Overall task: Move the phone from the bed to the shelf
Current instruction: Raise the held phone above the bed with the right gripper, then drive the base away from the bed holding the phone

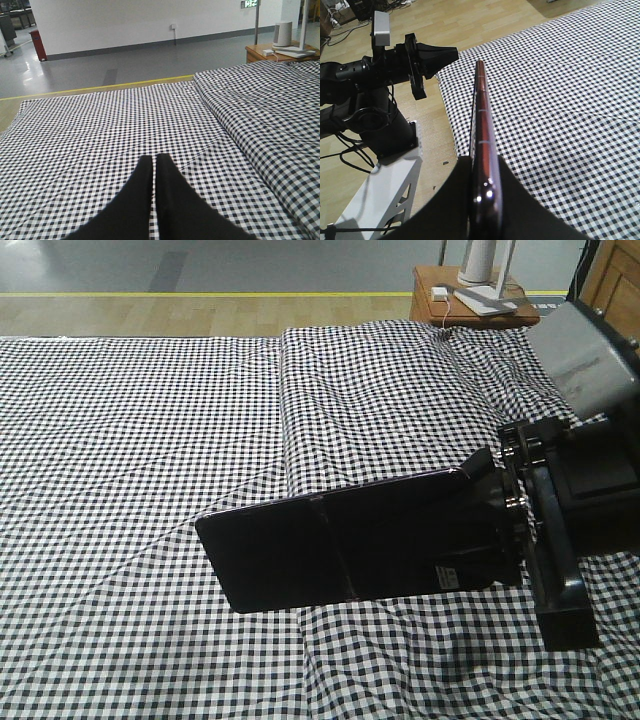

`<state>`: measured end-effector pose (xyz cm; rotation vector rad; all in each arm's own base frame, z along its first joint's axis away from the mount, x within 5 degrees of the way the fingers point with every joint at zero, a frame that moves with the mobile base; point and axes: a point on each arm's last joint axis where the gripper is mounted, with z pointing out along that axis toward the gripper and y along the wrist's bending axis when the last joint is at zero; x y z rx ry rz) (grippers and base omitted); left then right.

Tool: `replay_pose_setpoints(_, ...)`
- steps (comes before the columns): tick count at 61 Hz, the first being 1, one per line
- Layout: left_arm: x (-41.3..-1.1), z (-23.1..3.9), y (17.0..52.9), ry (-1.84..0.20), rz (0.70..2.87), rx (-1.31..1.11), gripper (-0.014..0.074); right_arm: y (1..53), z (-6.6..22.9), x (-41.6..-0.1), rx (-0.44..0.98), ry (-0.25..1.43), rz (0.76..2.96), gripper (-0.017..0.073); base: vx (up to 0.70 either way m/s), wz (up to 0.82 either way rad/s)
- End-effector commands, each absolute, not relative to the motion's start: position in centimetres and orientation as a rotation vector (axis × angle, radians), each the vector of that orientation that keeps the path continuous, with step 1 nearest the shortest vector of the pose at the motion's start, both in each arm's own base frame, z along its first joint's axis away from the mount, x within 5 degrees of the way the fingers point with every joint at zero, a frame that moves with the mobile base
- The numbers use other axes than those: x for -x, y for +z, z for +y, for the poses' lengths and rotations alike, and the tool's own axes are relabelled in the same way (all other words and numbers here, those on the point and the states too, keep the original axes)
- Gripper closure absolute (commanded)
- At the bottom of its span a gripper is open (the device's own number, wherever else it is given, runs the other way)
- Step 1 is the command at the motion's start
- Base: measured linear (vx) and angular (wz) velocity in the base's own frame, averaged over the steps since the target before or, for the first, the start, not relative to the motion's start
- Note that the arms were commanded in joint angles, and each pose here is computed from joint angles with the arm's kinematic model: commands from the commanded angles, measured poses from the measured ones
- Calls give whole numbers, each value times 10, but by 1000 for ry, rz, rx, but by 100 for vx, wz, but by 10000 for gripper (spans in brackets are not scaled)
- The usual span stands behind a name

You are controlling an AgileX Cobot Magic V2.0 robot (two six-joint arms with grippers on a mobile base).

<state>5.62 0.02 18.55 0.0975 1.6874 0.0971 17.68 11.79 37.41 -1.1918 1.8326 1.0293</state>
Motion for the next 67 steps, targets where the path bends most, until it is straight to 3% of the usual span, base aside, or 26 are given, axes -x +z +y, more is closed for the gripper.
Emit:
replay_pose_setpoints(1,-55,0,200,88,1580,-81,592,392,120,-166,1192,1120,1741,561,-1,5)
replay_pose_setpoints(33,-55,0,200,88,1580,-81,592,392,120,-166,1191,1120,1740,561,-5,18)
replay_pose_setpoints(67,-55,0,200,88,1580,-81,592,392,120,-166,1191,1120,1740,561,-13,49)
